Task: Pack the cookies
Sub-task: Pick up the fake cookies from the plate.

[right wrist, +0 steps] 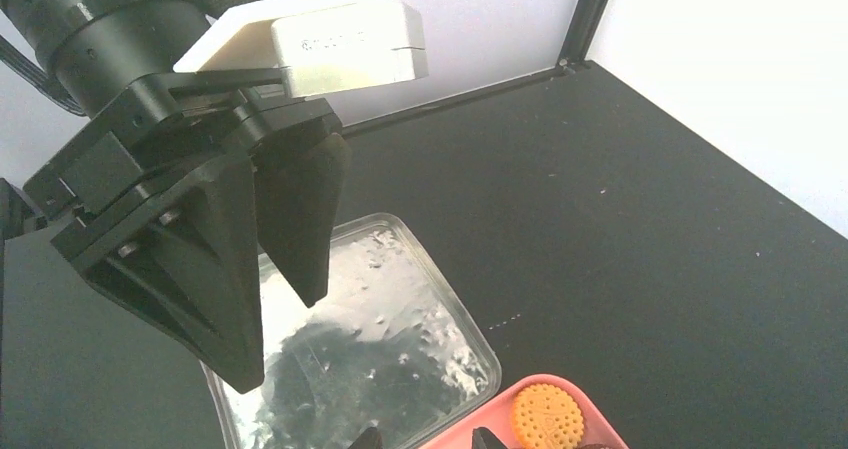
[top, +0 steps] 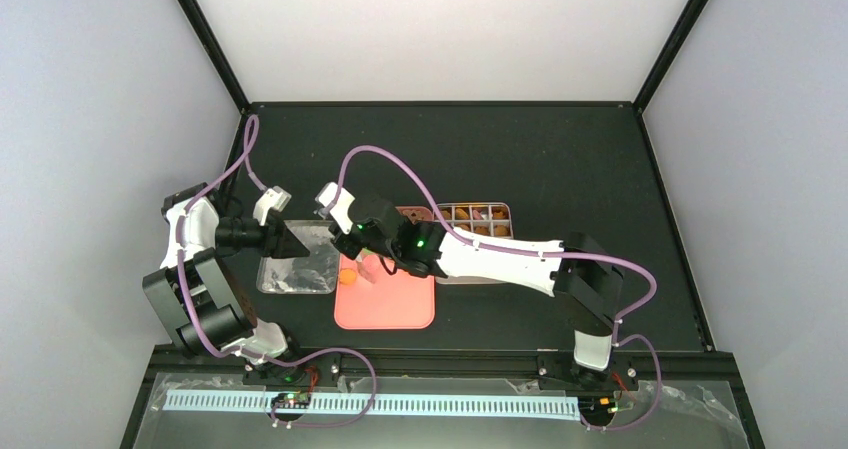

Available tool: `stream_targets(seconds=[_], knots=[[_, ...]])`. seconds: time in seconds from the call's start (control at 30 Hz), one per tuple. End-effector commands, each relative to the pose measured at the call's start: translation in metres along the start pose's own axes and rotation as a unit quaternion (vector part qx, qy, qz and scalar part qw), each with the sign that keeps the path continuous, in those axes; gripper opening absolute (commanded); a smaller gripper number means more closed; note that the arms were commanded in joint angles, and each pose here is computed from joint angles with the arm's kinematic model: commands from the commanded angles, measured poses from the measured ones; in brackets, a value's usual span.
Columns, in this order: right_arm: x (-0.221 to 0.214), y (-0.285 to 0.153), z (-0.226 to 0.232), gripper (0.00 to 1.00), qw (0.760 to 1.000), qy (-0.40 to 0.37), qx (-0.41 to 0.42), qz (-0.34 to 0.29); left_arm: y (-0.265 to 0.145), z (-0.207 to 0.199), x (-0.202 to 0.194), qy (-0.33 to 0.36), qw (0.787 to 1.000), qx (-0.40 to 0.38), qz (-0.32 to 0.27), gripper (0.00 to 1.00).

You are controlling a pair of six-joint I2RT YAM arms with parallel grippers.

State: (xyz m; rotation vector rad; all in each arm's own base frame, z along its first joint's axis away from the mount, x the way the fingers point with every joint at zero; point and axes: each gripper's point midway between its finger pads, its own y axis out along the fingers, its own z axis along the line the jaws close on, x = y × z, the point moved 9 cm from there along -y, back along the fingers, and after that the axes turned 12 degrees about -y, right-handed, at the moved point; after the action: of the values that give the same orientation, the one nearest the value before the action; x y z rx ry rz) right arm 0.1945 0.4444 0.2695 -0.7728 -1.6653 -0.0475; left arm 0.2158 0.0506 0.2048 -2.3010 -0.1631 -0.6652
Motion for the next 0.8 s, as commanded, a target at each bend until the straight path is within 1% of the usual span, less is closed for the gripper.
stream_targets(seconds=[0.0,0.2,0.27,0.4,0.53,0.63,0.77], knots=[[-0.005,0.007,0.002,0.23,1.000,0.005,0.008,0.009,-0.005,-0.003,0.003,0.020,1.000,0.004,-0.011,0.66],[-0.008,0.010,0.004,0.22,1.000,0.008,0.013,0.009,-0.005,-0.003,0.003,0.019,1.000,0.003,-0.011,0.66],[-0.007,0.009,0.003,0.19,1.000,0.009,0.009,0.007,-0.005,-0.003,0.003,0.019,1.000,0.004,-0.011,0.66],[-0.001,0.003,0.000,0.10,1.000,0.011,0.003,-0.004,-0.005,-0.003,0.002,0.019,1.000,0.005,-0.009,0.66],[0.005,-0.007,-0.004,0.04,1.000,0.013,-0.004,-0.016,-0.005,-0.003,0.003,0.019,1.000,0.004,-0.010,0.66],[0.013,-0.016,-0.009,0.01,0.999,0.015,-0.013,-0.028,-0.005,-0.003,0.003,0.019,1.000,0.004,-0.010,0.66],[0.025,-0.033,-0.015,0.01,0.999,0.017,-0.021,-0.047,-0.005,-0.003,0.003,0.019,1.000,0.005,-0.011,0.66]])
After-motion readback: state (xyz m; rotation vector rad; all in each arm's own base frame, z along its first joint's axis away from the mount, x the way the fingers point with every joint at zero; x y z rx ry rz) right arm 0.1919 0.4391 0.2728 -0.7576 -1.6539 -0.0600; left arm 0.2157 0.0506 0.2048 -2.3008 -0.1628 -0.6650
